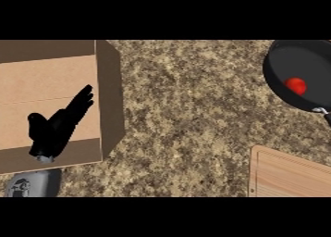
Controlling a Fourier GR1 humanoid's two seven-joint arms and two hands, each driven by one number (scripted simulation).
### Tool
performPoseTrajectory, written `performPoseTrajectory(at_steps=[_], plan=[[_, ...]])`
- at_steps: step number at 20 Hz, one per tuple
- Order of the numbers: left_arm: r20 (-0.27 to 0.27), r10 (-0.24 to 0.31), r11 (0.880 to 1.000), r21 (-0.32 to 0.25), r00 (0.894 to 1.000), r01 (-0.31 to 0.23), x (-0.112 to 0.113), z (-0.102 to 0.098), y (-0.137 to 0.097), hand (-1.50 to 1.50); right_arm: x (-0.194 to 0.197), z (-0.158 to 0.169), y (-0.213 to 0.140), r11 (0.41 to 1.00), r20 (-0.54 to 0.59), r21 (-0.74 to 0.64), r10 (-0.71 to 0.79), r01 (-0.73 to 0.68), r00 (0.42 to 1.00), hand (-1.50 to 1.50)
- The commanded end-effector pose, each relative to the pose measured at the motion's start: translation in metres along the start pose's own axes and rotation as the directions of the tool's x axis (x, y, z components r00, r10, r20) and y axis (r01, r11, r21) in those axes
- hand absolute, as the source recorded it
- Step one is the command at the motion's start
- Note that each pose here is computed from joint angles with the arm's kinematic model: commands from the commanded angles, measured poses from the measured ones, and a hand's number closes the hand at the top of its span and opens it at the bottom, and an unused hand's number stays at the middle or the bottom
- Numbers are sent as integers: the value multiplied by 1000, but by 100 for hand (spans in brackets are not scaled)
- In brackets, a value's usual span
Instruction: Pick the tomato from the cutting board and place it in the pot
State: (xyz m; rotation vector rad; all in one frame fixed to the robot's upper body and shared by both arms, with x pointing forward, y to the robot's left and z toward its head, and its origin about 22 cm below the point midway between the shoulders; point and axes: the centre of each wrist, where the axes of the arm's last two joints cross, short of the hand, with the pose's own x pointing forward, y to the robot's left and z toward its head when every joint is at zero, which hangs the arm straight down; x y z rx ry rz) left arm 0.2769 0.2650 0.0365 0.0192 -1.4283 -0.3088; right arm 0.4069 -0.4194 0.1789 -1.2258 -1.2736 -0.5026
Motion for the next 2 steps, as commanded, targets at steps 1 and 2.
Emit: performPoseTrajectory(at_steps=[1,2], plan=[[-140,78,996,-40,987,-85,-37,3,-30,0,-17,-3,-8,990,16,-78,-116,117,993,-150],[-141,64,996,-48,988,-72,-34,2,-34,0,-29,-7,-17,991,39,-72,-112,115,993,-150]])
